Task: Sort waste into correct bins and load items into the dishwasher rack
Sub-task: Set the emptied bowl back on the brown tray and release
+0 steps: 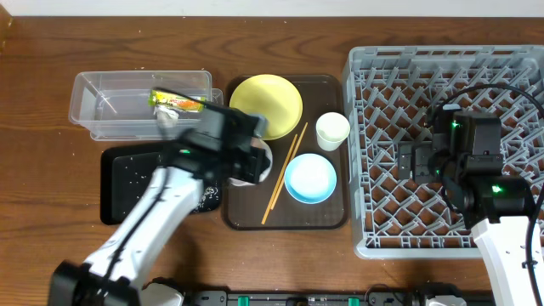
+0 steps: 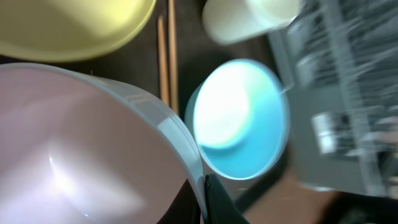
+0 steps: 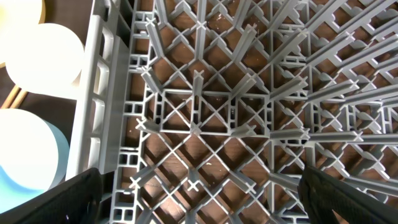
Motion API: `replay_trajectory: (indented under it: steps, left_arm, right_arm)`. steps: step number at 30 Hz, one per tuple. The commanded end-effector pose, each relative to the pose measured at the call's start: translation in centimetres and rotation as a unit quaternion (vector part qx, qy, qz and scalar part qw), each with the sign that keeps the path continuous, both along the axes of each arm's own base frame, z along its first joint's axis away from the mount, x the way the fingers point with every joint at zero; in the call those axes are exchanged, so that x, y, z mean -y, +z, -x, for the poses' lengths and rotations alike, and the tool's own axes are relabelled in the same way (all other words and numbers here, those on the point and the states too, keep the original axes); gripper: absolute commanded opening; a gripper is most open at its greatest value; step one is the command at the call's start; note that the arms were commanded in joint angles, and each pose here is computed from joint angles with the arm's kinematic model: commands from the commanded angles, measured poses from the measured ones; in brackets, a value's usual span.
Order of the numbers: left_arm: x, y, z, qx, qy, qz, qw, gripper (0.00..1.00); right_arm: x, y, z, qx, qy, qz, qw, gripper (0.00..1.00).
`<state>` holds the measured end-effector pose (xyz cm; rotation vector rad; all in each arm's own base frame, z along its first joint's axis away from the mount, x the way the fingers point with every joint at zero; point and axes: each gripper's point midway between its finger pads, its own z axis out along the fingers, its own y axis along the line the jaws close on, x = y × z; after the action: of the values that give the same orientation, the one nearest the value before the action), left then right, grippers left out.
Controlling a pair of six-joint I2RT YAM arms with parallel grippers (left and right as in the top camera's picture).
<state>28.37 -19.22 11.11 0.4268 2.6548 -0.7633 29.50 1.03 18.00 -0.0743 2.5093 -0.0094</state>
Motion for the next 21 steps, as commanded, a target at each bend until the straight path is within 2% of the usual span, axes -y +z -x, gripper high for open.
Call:
replay_trajectory:
  steps: [1,9,11,12,15,19,21]
  left_arm:
    - [-0.9,-2.8,-1.1,0.025,0.017,-0.111,0.993,0.06]
    - [1.3,-5.7,-0.9,0.015,-0.014,-0.125,0.992,0.07]
    - [1.3,-5.7,-0.9,0.016,-0.014,-0.125,0.992,0.17]
    - [1.3,-5.6,-0.9,0.017,-0.014,-0.125,0.992,0.26]
    - [1.3,-5.3,-0.9,0.021,-0.014,-0.123,0.992,0.47]
    - [1.7,-3.1,-1.8,0.047,-0.009,-0.108,0.993,0.57]
    - [2.2,-1.2,-2.7,0.071,-0.005,-0.094,0.993,0.59]
  right_arm:
    - [0.2,1.0,-0.3,0.013,0.0,0.001,1.0,0.99]
    - [0.2,1.0,-0.3,0.013,0.0,0.001,1.0,0.99]
    - [0.2,1.0,-0.3,0.013,0.0,0.001,1.0,0.99]
    - [0.2,1.0,-0.3,0.013,0.0,0.001,1.0,0.99]
    - [0.2,1.1,-0.4,0.015,0.0,0.001,1.0,0.99]
    - [0.2,1.1,-0.5,0.017,0.0,0.001,1.0,0.99]
    - [0.2,1.1,-0.5,0.017,0.0,0.001,1.0,0.99]
